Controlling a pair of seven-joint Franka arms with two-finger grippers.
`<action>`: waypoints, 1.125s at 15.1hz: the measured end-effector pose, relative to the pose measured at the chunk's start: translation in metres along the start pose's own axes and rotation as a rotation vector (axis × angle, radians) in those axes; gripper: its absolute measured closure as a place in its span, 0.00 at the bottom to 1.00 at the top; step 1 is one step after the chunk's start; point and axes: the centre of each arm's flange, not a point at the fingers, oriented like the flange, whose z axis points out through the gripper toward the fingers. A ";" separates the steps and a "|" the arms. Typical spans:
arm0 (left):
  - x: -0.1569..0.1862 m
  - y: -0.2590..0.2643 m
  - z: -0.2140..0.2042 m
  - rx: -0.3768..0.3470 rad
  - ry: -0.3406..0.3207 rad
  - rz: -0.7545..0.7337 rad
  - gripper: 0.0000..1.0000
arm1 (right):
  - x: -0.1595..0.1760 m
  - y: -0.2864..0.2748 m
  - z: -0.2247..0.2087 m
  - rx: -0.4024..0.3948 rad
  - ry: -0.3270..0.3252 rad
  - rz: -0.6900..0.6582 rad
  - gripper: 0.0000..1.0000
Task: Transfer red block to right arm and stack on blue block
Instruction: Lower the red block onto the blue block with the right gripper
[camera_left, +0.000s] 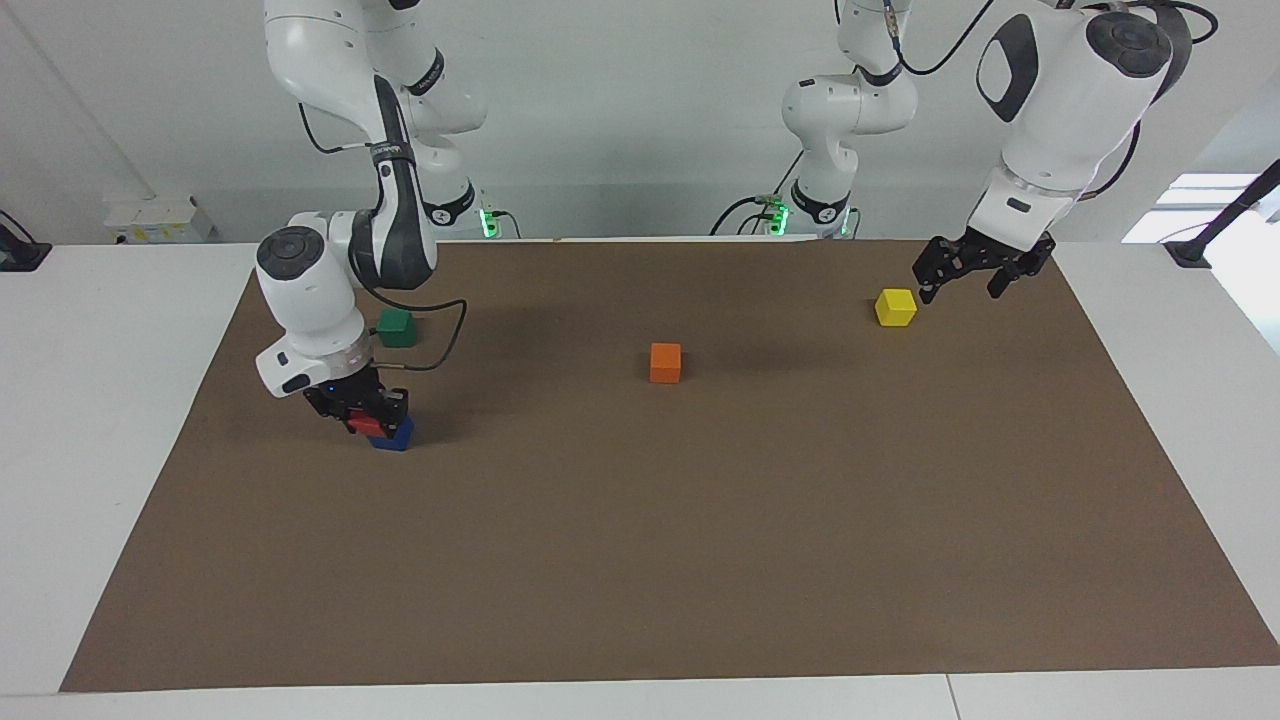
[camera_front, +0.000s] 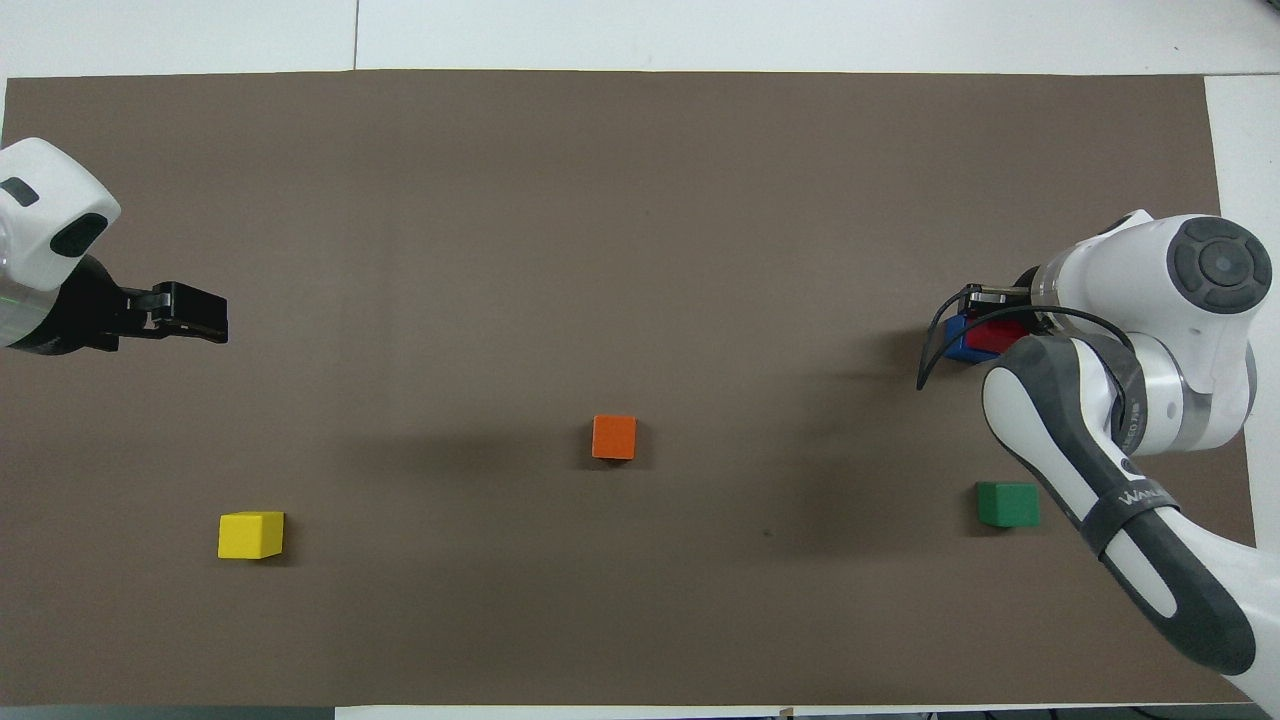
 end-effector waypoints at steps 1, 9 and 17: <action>0.000 -0.001 0.000 0.000 -0.002 -0.002 0.00 | 0.000 0.000 0.000 0.000 0.000 0.000 0.43; -0.001 0.000 0.003 -0.002 -0.010 -0.002 0.00 | 0.000 0.000 0.000 0.000 0.000 0.000 0.43; -0.001 -0.002 0.002 -0.003 -0.009 -0.005 0.00 | -0.001 0.000 0.000 0.000 -0.001 0.000 0.43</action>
